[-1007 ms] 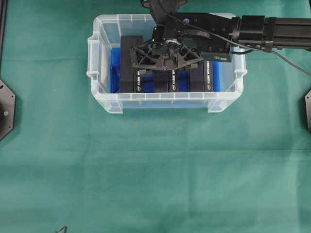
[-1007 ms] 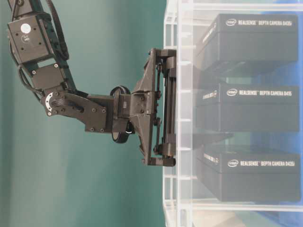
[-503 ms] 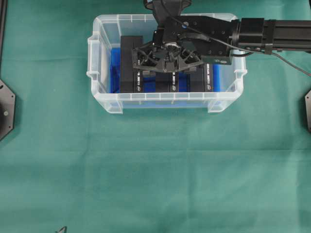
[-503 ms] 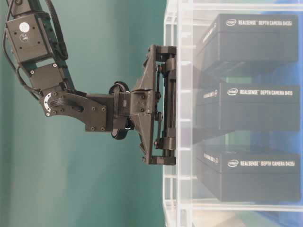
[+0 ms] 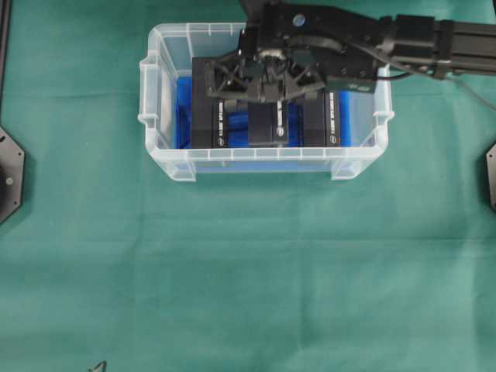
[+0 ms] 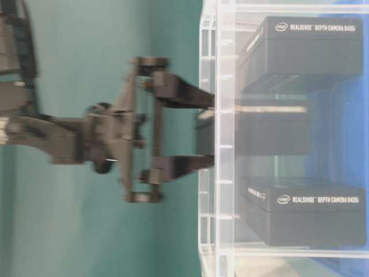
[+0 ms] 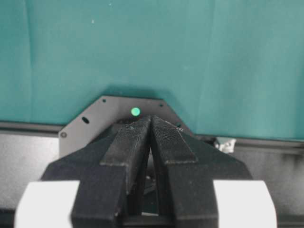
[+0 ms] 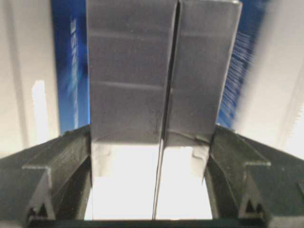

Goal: Take the box out of the case with the right arm.
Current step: 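Close the right gripper and lift the D415 box upward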

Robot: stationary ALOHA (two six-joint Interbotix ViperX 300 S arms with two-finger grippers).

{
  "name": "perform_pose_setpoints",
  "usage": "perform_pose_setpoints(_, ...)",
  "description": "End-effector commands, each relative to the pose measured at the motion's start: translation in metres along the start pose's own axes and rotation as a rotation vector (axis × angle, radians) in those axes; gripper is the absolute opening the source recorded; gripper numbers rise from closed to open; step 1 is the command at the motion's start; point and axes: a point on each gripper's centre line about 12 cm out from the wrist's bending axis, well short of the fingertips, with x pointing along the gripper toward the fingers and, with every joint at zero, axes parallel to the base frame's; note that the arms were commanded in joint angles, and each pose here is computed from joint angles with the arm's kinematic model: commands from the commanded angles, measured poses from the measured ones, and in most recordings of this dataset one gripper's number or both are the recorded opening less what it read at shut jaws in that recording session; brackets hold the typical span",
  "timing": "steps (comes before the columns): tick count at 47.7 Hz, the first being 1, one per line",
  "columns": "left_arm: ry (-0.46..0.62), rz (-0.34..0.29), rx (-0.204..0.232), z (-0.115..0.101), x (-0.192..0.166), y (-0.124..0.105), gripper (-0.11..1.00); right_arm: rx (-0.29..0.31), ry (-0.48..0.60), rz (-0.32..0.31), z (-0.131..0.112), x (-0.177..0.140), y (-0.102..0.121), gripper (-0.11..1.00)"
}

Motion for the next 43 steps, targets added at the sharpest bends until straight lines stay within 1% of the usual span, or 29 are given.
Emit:
perform_pose_setpoints(1, -0.018, -0.002, 0.001, 0.003, -0.005, 0.000, 0.00, 0.009, -0.054, 0.082, 0.011, -0.062, -0.003, 0.66)
perform_pose_setpoints(9, -0.017, -0.001, 0.001, 0.003, -0.005, 0.000, 0.00, 0.019, -0.109, 0.096, 0.018, -0.104, -0.006, 0.66)
perform_pose_setpoints(18, -0.017, -0.002, 0.001, 0.003, -0.005, -0.001, 0.00, 0.023, -0.143, 0.113, 0.018, -0.128, -0.008, 0.66)
perform_pose_setpoints(28, -0.017, -0.002, 0.001, 0.003, -0.005, -0.001, 0.00, 0.019, -0.180, 0.137, 0.015, -0.140, -0.007, 0.66)
perform_pose_setpoints(43, -0.016, 0.000, 0.001, 0.003, -0.004, 0.000, 0.00, 0.018, -0.190, 0.136, 0.015, -0.140, -0.007, 0.66)
